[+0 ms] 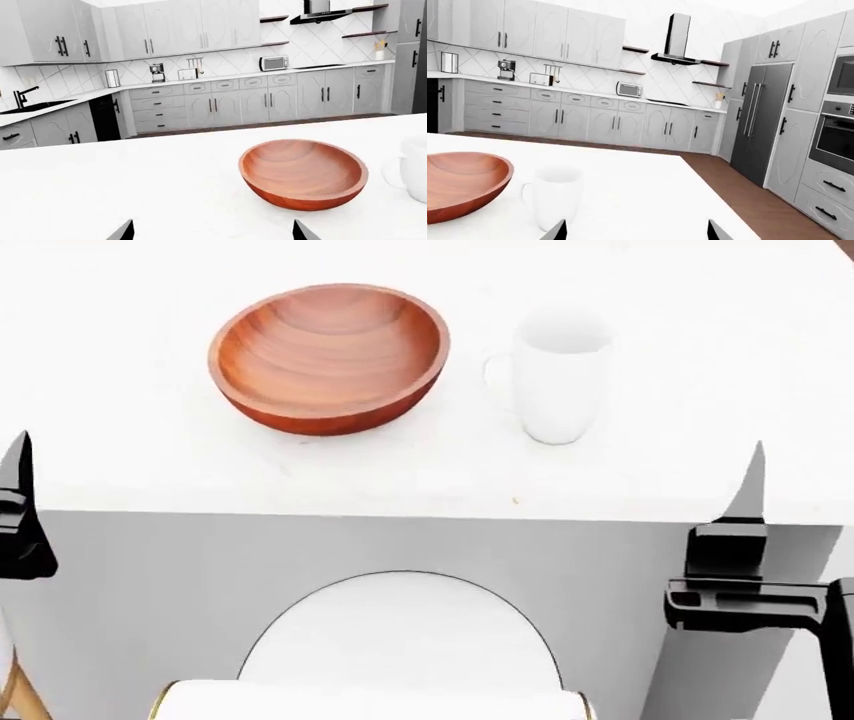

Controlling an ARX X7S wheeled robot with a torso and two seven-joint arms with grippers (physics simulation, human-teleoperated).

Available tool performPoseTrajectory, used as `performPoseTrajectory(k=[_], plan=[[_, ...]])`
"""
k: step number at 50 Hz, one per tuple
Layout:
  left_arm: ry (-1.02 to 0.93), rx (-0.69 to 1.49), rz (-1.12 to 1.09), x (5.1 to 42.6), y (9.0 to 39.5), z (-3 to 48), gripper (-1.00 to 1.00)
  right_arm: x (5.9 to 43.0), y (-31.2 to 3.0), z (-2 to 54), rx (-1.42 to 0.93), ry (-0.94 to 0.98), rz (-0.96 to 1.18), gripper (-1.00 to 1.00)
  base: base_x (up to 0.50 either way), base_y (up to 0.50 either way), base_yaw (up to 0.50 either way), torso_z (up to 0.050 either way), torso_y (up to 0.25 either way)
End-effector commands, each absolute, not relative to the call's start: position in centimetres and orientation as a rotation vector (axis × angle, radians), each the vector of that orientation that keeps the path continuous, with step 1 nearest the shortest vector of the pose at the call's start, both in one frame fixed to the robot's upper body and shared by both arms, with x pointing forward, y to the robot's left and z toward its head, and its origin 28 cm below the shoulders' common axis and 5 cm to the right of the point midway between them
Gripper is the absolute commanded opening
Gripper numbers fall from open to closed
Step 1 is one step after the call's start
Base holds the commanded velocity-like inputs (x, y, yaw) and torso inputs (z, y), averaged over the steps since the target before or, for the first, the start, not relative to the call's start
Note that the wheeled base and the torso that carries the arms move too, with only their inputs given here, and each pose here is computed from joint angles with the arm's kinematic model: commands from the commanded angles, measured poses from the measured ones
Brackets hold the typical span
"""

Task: Place the cup inside the bowl on the dining table and move the bowl to any counter.

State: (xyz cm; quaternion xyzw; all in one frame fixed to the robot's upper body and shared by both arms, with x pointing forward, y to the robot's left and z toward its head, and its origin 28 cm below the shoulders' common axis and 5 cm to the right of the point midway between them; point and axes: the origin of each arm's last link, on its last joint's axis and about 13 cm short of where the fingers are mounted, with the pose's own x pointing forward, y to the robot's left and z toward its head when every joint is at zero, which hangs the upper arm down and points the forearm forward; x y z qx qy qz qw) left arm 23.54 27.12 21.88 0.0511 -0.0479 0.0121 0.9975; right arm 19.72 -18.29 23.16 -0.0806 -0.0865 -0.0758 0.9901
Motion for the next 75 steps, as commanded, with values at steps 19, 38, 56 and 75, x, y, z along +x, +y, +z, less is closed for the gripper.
performPoseTrajectory(k=[19,38,56,75], plan=[[-0.102,0.113,-0.002,23.1,26.9,21.9,1.0,18.4,-19.1,23.8,-0.175,-0.161,-0.166,1.0,0.38,0.2,0.0,0.0,0.001],[-0.087,0.119,-0.01,23.1,27.0,21.6,1.0,18.1,-19.3,23.7,-0.187,-0.152,-0.165,1.0,0.35,0.17,0.0,0.0,0.001],[-0.075,0.122,-0.013,23.2,26.8,21.2,1.0,17.6,-19.5,23.8,-0.194,-0.148,-0.165,1.0,0.19,0.07,0.0,0.0,0.001],[-0.059,0.126,-0.02,23.3,26.6,20.5,1.0,15.3,-18.7,20.3,-0.199,0.063,-0.032,1.0,0.0,0.0,0.0,0.0,0.0]])
